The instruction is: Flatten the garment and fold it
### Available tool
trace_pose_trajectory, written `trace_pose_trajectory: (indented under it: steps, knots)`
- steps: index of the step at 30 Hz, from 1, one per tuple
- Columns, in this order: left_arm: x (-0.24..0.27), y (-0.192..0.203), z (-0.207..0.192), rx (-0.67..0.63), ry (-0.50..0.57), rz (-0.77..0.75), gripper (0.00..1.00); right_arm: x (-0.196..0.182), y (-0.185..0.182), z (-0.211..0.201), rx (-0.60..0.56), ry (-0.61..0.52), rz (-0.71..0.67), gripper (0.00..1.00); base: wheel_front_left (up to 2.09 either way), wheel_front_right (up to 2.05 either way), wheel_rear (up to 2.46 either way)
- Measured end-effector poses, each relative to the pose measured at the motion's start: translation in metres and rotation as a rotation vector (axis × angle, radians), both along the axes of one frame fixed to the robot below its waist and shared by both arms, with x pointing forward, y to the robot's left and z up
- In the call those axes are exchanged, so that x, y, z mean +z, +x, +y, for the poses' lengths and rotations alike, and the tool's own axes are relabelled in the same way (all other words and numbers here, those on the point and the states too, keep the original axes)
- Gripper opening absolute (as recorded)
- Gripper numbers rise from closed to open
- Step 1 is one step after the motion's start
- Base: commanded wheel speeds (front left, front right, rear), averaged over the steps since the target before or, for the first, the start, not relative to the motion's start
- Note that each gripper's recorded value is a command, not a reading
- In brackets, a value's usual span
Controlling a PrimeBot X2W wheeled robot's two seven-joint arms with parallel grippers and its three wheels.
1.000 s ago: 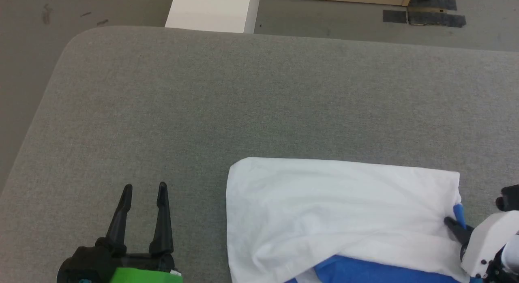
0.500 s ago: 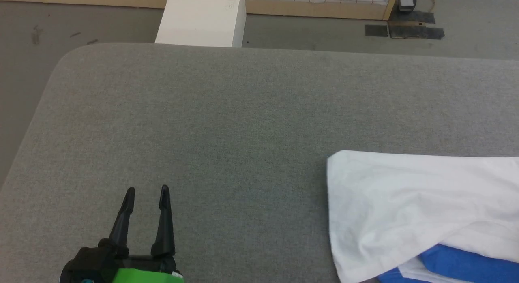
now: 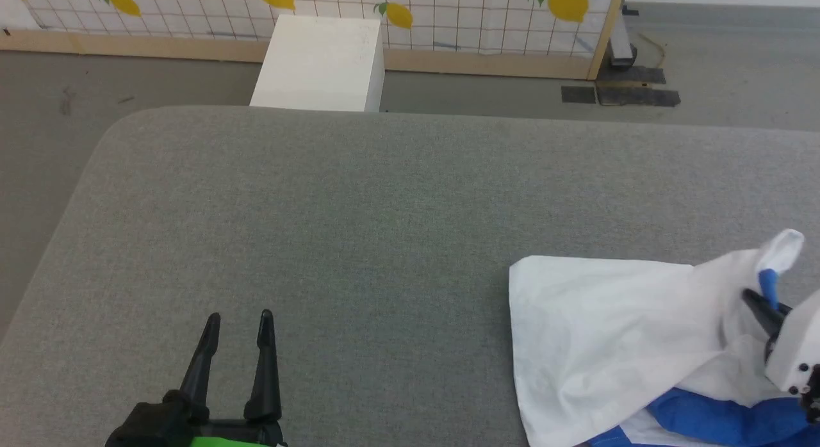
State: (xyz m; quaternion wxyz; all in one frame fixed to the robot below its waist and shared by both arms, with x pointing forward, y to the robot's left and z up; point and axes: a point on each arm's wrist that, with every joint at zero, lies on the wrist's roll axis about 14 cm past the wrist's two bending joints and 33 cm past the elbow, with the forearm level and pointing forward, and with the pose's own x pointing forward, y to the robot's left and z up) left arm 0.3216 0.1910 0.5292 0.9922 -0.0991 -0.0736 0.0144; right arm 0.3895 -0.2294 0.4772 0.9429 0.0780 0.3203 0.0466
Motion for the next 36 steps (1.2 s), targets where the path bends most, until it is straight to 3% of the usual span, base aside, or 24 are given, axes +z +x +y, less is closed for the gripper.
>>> trace_pose_trajectory:
  steps: [6, 17, 36]
  knots:
    - [0.004, -0.003, -0.003, -0.009, -0.026, -0.017, 1.00, 0.018, -0.006, 0.050, 0.162, 0.023, -0.013, 0.00, 0.00, 0.00, 0.00]
    - [-0.003, -0.006, -0.006, -0.014, -0.041, 0.005, 1.00, 0.007, 0.001, 0.124, 0.387, 0.020, 0.055, 0.00, 0.00, 0.00, 0.00]
    - [-0.009, -0.013, 0.010, 0.057, -0.063, 0.029, 1.00, -0.069, -0.002, 0.165, 0.535, -0.095, 0.320, 0.00, 0.00, 0.00, 0.00]
